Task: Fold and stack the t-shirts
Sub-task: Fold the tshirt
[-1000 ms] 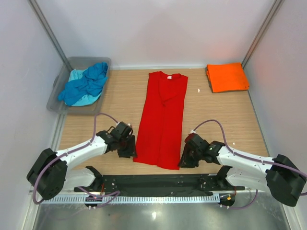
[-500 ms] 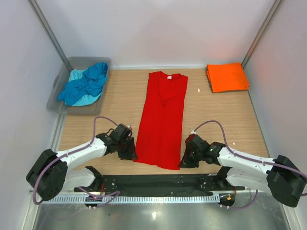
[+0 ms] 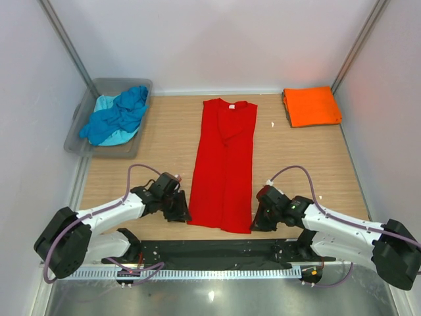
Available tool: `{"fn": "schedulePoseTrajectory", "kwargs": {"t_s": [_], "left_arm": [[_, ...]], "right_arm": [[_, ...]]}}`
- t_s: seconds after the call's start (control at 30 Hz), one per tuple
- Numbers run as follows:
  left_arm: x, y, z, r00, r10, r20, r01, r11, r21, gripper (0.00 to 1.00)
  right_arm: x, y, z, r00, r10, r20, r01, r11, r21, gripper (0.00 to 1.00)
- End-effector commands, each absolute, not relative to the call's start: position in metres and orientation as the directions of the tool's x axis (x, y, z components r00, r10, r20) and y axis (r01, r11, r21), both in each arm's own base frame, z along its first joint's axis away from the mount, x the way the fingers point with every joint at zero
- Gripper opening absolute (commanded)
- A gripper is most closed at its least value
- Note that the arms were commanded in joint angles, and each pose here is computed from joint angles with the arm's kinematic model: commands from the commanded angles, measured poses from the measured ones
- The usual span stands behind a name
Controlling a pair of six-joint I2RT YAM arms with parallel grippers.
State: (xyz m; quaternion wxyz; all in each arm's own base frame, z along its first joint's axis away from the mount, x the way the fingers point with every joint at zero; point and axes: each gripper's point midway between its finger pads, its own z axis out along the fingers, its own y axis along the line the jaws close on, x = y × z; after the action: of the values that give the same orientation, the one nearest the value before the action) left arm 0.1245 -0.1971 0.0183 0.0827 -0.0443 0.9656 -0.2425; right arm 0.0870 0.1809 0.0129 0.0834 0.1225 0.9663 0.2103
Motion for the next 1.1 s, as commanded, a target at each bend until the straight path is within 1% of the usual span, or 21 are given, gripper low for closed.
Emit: {"fn": "schedulePoseTrajectory", "kwargs": {"t_s": [0.0,0.07,0.1,0.13,0.17,0.37,0.4,0.47,0.5,0.63,0.73,0.77,0.83,0.87,1.07], "left_arm": [[0.119,-0.199,0.008,-0.986,-0.123,-0.114,-0.054,0.875,-0.48,0.33],[0.118,-0.198,0.006,-0.987,-0.118,-0.111,-0.052,0.878,-0.476,0.26],[0.117,-0.197,0.005,-0.987,-0.118,-0.107,-0.054,0.88,-0.472,0.14],[0.116,-0.196,0.004,-0.987,-0.12,-0.108,-0.057,0.883,-0.466,0.06],[0.115,-0.194,0.002,-0.986,-0.132,-0.102,-0.071,0.887,-0.456,0.0],[0.116,-0.202,0.006,-0.981,-0.16,-0.108,-0.091,0.877,-0.473,0.0],[0.118,-0.204,0.009,-0.98,-0.164,-0.112,-0.091,0.871,-0.483,0.04],[0.117,-0.205,0.011,-0.98,-0.164,-0.108,-0.091,0.867,-0.49,0.24],[0.117,-0.205,0.012,-0.981,-0.161,-0.109,-0.088,0.866,-0.491,0.31],[0.116,-0.203,0.013,-0.98,-0.165,-0.114,-0.089,0.867,-0.49,0.32],[0.115,-0.202,0.011,-0.979,-0.166,-0.115,-0.09,0.869,-0.486,0.29],[0.114,-0.201,0.009,-0.979,-0.168,-0.115,-0.093,0.872,-0.481,0.22],[0.114,-0.2,0.008,-0.979,-0.172,-0.113,-0.098,0.873,-0.479,0.13],[0.114,-0.2,0.008,-0.978,-0.174,-0.113,-0.1,0.873,-0.478,0.0],[0.119,-0.21,0.022,-0.974,-0.189,-0.127,-0.097,0.849,-0.52,0.0]], "right_arm": [[0.088,0.175,0.013,-0.954,0.267,-0.134,0.193,0.893,0.406,0.01],[0.087,0.174,0.014,-0.953,0.272,-0.133,0.198,0.893,0.405,0.01],[0.089,0.174,0.015,-0.951,0.276,-0.14,0.199,0.892,0.405,0.01],[0.089,0.174,0.015,-0.95,0.278,-0.142,0.2,0.891,0.406,0.01],[0.088,0.172,0.016,-0.949,0.281,-0.14,0.206,0.893,0.399,0.01],[0.092,0.176,0.023,-0.946,0.287,-0.149,0.204,0.887,0.415,0.01],[0.092,0.177,0.024,-0.947,0.283,-0.152,0.198,0.887,0.418,0.01],[0.094,0.179,0.026,-0.946,0.283,-0.156,0.194,0.884,0.425,0.01],[0.095,0.179,0.027,-0.946,0.282,-0.159,0.192,0.884,0.426,0.01],[0.093,0.177,0.024,-0.946,0.285,-0.155,0.198,0.884,0.423,0.01],[0.09,0.175,0.021,-0.945,0.29,-0.15,0.202,0.881,0.428,0.01],[0.09,0.175,0.021,-0.944,0.294,-0.15,0.206,0.879,0.429,0.01],[0.089,0.174,0.02,-0.943,0.297,-0.149,0.209,0.878,0.431,0.01],[0.089,0.174,0.02,-0.943,0.297,-0.149,0.209,0.878,0.431,0.01],[0.095,0.175,0.03,-0.937,0.303,-0.173,0.203,0.876,0.437,0.01]]}}
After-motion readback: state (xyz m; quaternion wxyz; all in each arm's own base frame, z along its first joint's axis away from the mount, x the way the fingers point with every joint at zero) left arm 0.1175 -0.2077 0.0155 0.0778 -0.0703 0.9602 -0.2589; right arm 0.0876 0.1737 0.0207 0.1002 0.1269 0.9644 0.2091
